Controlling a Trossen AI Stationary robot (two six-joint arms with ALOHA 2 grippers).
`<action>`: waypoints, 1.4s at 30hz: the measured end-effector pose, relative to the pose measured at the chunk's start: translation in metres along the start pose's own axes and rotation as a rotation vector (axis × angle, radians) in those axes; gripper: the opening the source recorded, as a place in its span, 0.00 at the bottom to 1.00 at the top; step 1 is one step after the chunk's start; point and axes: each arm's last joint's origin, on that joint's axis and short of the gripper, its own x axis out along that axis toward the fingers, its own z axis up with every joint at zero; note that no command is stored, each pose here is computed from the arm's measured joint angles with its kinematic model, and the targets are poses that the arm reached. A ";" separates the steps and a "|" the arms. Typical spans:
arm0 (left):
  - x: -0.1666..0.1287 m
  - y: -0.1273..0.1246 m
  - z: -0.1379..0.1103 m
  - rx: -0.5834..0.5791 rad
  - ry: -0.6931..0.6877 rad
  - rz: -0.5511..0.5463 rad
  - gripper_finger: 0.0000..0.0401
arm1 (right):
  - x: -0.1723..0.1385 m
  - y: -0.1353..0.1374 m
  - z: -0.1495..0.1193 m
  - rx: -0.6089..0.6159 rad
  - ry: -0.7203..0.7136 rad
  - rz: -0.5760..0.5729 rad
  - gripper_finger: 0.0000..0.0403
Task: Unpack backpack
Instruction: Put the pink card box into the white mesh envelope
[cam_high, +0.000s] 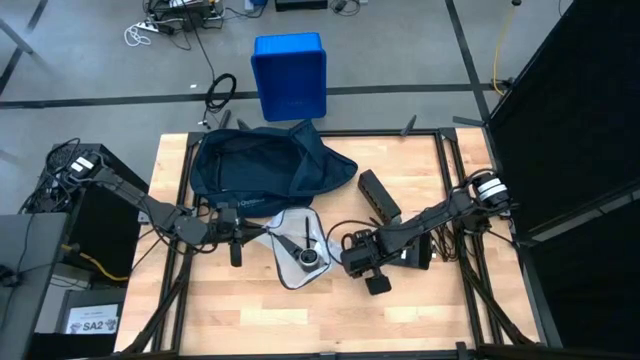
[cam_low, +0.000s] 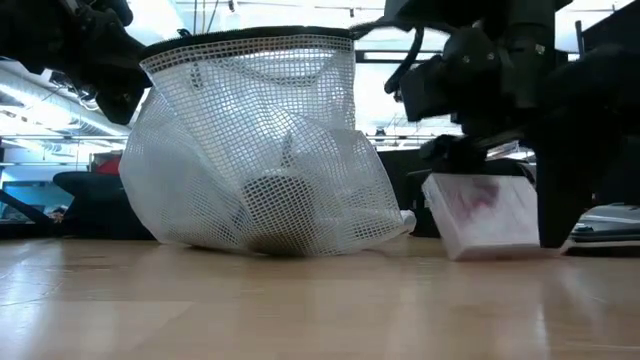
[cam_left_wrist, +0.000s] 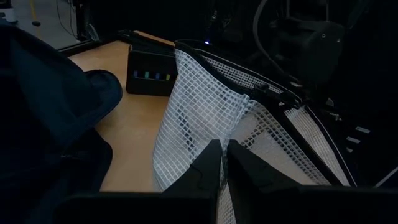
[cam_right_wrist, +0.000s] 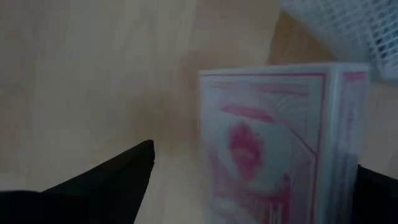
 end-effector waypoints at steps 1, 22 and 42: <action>0.000 0.000 0.000 0.000 0.000 0.000 0.00 | 0.001 0.000 -0.001 0.001 0.003 -0.001 0.81; 0.000 0.000 0.000 0.000 -0.001 0.000 0.00 | -0.017 0.014 0.007 0.120 0.024 0.102 0.09; 0.000 0.000 0.001 -0.005 -0.006 -0.003 0.00 | -0.179 0.026 0.084 -0.026 -0.472 -0.306 0.09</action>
